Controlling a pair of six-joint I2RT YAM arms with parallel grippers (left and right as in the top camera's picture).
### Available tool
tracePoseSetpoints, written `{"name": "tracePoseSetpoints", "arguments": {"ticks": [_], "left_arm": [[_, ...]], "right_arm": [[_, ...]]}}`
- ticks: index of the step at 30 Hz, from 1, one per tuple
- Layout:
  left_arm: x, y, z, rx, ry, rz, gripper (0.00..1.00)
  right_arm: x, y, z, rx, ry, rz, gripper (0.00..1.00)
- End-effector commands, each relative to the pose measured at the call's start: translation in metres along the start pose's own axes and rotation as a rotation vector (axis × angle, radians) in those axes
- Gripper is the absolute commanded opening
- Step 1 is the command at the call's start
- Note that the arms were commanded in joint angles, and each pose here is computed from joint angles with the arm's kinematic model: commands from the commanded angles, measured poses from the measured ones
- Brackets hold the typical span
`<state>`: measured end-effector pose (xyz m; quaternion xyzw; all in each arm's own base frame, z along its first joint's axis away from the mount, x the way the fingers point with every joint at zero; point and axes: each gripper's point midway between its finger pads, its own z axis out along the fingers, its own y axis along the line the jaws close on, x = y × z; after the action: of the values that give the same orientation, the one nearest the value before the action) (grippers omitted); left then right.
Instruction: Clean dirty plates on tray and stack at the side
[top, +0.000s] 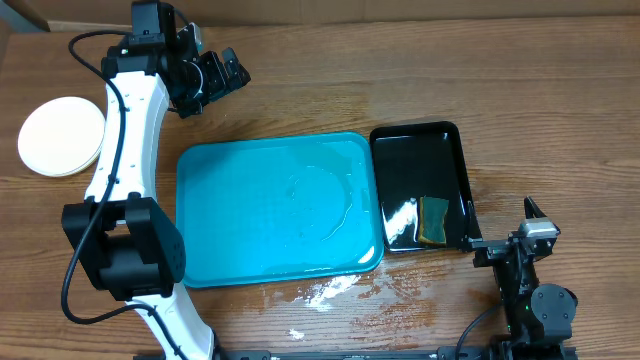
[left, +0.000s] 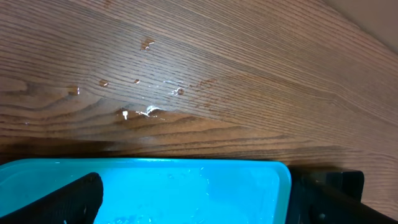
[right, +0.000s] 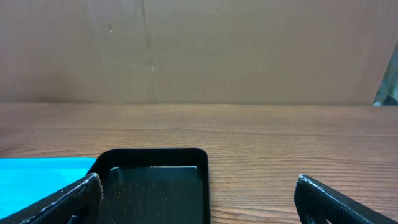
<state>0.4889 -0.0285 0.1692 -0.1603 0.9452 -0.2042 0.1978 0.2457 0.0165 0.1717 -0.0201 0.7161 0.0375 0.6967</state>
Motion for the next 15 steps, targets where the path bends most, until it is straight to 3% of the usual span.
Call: {"name": "tracePoseSetpoints", "arguments": {"ticks": [1, 11, 15], "left_arm": [[-0.005, -0.005, -0.009, 0.003, -0.027, 0.031, 1.00], [-0.004, -0.003, -0.009, -0.008, -0.028, 0.030, 1.00], [-0.011, -0.017, -0.044, 0.008, -0.105, 0.058, 1.00]], "right_arm": [[0.002, 0.000, 0.000, 0.000, -0.005, -0.008, 1.00], [0.002, 0.000, 0.000, 0.000, -0.004, -0.008, 1.00], [0.002, 0.000, 0.000, 0.000, -0.005, -0.008, 1.00]]}}
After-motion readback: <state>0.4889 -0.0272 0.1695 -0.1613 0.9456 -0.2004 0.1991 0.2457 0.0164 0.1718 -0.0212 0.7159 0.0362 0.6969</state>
